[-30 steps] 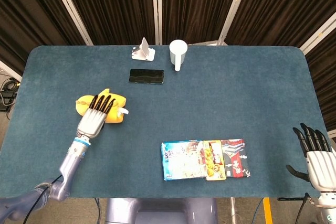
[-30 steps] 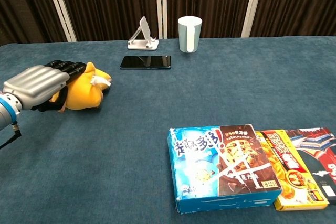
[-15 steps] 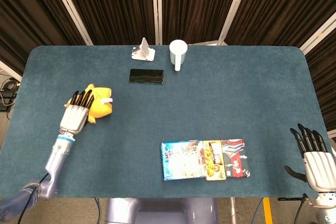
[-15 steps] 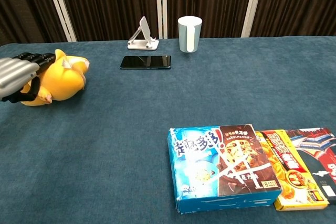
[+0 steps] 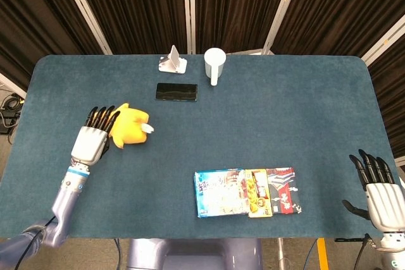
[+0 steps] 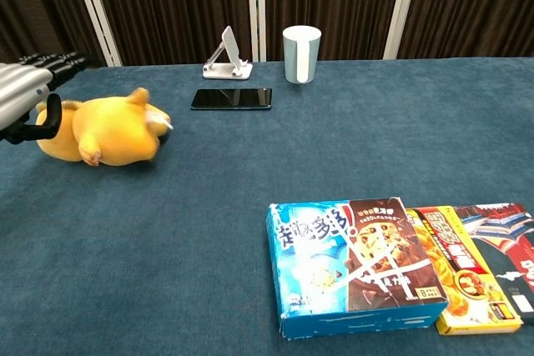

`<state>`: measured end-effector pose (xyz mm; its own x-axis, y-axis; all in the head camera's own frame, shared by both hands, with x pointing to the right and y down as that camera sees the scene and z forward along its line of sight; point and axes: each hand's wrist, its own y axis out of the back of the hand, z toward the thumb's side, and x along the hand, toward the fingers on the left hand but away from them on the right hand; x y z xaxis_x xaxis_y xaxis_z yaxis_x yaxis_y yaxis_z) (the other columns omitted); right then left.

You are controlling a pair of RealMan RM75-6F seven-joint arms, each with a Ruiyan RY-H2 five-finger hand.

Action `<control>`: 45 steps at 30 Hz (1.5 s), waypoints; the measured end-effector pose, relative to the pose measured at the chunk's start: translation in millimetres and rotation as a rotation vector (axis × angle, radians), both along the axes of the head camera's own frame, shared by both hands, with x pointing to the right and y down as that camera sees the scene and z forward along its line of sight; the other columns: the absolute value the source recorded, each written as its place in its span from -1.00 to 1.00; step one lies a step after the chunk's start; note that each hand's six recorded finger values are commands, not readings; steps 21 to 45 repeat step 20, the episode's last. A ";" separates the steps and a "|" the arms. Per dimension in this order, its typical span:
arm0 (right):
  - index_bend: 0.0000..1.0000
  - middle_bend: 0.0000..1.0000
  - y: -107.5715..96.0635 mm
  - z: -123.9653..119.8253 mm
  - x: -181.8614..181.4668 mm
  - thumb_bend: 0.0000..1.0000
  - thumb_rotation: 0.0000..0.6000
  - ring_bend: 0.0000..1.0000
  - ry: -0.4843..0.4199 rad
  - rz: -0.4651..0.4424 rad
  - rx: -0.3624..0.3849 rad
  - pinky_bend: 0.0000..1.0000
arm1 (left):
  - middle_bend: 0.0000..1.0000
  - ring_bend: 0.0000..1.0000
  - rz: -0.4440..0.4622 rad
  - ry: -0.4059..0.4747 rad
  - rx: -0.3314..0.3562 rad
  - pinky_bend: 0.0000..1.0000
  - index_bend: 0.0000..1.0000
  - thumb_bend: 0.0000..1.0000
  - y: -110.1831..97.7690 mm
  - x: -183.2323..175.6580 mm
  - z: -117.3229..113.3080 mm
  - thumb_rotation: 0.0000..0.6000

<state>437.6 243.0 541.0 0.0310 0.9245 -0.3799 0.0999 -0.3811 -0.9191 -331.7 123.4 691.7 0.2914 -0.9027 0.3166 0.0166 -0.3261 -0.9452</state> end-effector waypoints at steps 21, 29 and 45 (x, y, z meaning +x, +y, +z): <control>-1.00 -1.00 1.0 0.2 -4.9 -0.69 1.00 -1.00 0.001 -0.012 0.000 -1.00 | -1.00 -1.00 -0.250 0.007 -0.013 -1.00 -1.00 -0.41 97.0 -90.6 -82.7 1.00; -1.00 -1.00 1.0 0.2 -4.9 -0.69 1.00 -1.00 0.001 -0.012 0.000 -1.00 | -1.00 -1.00 -0.250 0.007 -0.013 -1.00 -1.00 -0.41 97.0 -90.6 -82.7 1.00; -1.00 -1.00 1.0 0.2 -4.9 -0.69 1.00 -1.00 0.001 -0.012 0.000 -1.00 | -1.00 -1.00 -0.250 0.007 -0.013 -1.00 -1.00 -0.41 97.0 -90.6 -82.7 1.00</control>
